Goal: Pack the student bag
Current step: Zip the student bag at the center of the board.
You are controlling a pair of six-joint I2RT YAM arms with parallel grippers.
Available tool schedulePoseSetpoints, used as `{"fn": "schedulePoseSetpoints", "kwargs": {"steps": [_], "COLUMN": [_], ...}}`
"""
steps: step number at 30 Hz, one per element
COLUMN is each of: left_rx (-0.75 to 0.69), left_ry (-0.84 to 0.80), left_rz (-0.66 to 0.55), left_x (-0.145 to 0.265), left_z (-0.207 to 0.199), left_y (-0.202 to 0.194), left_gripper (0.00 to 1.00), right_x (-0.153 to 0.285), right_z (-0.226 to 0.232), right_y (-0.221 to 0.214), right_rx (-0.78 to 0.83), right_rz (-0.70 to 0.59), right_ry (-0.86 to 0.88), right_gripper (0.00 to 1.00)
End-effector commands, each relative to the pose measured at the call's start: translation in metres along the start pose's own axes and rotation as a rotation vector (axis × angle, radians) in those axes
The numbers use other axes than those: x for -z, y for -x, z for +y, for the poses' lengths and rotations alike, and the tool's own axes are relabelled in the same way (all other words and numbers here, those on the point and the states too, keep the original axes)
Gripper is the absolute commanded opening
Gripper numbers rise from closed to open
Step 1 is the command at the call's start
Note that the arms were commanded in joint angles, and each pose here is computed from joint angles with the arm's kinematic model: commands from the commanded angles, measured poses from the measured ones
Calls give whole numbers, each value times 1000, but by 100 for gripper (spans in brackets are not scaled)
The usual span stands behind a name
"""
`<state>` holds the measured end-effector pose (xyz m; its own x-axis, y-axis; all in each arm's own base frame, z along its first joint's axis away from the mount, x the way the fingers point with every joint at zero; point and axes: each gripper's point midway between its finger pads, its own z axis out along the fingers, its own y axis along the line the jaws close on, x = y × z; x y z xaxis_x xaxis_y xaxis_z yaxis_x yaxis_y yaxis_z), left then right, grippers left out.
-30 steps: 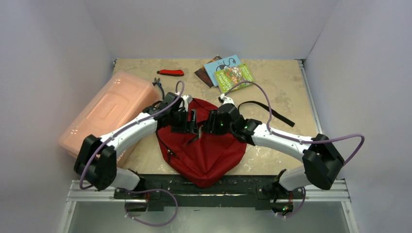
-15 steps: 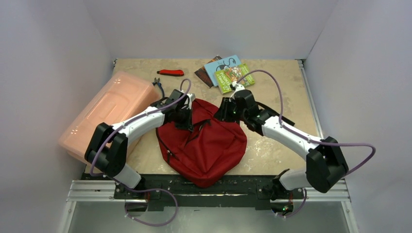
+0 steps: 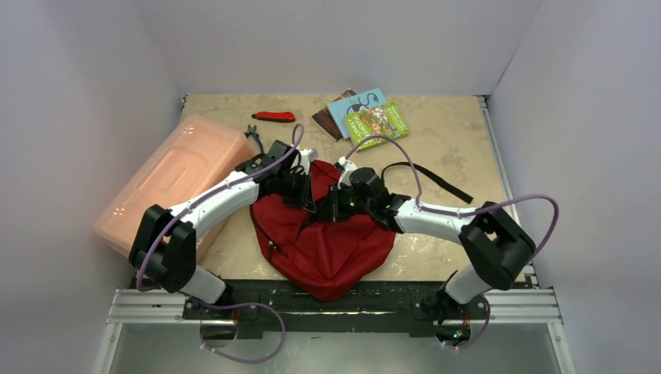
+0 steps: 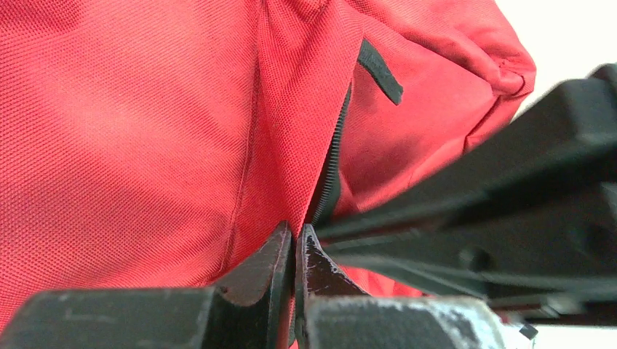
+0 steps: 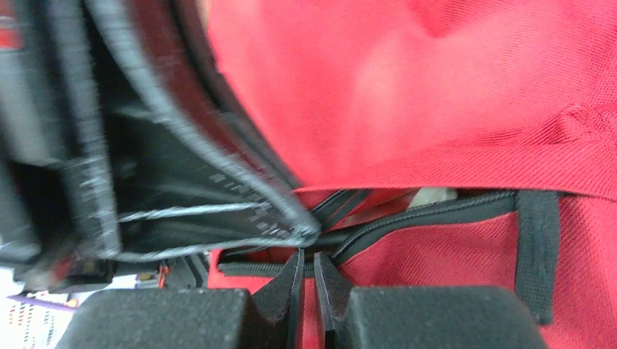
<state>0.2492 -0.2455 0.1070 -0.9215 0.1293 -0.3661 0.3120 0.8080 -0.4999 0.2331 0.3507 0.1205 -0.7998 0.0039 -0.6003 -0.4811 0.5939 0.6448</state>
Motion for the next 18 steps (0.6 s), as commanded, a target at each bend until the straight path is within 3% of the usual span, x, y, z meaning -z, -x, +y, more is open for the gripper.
{"fn": "schedulePoseSetpoints", "kwargs": {"steps": [1,7,14,18], "left_rx": [-22,-20,-25,-25], "left_ry": [-100,-72,-73,-79], "left_rz": [-36,-37,-27,-25], "left_x": [19,20,20,20], "left_z": [-26,-21,-19,-21], "left_y": [7,3,0,-1], "left_gripper": [0,0,0,0], "right_x": [-17,9,63,71], "right_z": [3,2,-36,-63], "right_y": [23,36,61,77], "right_rx": [15,89,147,130], "right_rz": [-84,-82,-179,-184], "right_ry": [37,-48,-191,-129], "right_gripper": [11,20,45,54]}}
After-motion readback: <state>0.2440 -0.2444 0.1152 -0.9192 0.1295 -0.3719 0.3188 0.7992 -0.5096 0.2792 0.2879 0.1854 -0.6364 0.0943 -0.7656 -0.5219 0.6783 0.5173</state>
